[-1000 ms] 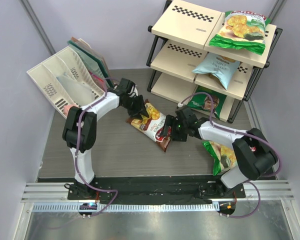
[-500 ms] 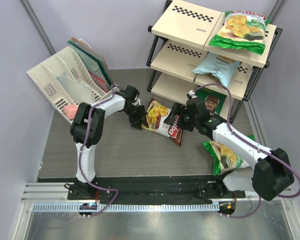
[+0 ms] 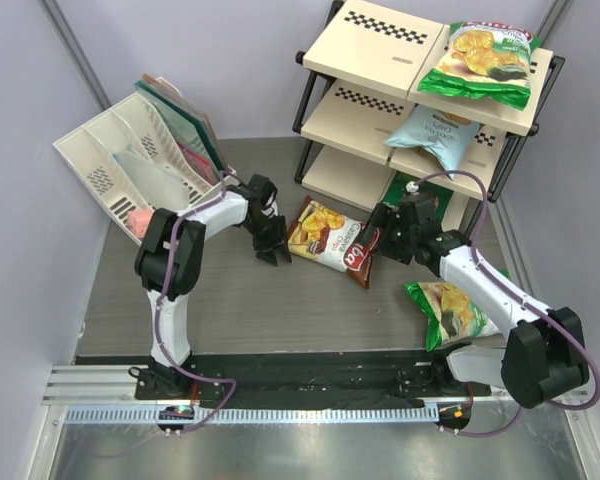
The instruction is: Place and organize the chips bags onto the shelf
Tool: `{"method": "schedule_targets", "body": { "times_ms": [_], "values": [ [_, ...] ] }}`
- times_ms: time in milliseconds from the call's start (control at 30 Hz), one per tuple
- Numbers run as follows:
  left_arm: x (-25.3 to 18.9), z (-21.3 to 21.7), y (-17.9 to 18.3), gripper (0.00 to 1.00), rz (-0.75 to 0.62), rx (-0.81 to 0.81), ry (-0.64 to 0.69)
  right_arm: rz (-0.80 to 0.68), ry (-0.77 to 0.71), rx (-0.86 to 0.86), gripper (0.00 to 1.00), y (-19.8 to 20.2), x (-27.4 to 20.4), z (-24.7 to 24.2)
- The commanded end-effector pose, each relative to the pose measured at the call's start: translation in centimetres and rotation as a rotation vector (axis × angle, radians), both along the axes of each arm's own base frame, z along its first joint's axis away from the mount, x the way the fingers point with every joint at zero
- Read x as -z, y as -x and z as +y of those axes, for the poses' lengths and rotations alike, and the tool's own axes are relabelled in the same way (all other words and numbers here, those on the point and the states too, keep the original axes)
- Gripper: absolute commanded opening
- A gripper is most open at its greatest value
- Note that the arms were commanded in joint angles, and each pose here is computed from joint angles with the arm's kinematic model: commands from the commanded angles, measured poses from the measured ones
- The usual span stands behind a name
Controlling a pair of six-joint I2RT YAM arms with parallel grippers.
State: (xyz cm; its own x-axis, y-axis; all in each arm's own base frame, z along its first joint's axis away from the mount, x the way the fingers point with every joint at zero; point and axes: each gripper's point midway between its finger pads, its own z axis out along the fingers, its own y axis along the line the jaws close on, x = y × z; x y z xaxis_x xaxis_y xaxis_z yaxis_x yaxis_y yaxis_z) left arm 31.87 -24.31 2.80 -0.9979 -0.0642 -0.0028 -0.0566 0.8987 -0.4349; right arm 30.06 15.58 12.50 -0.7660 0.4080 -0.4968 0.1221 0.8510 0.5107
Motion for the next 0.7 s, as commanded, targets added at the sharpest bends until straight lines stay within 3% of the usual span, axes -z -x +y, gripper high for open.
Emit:
{"method": "schedule_targets", "body": {
  "times_ms": [0,200,433,667],
  "values": [
    [-2.1,1.2,0.8,0.44,-0.05,0.006,-0.024,-0.03,0.102,-0.001,0.88,-0.2,-0.4,-2.4],
    [-1.3,1.5,1.1,0.44,-0.027,0.009,-0.039,0.047,0.12,-0.029,0.89,0.1,1.9,-2.5],
    [-1.7,1.0,0.5,0.41,-0.037,0.011,-0.016,0.034,0.07,-0.05,0.89,-1.1,3.3,-1.3],
    [-5.7,1.7,0.6,0.4,-0.097,0.003,0.013,0.021,0.002,-0.076,0.89,-2.0,3.9,0.0]
  ]
}}
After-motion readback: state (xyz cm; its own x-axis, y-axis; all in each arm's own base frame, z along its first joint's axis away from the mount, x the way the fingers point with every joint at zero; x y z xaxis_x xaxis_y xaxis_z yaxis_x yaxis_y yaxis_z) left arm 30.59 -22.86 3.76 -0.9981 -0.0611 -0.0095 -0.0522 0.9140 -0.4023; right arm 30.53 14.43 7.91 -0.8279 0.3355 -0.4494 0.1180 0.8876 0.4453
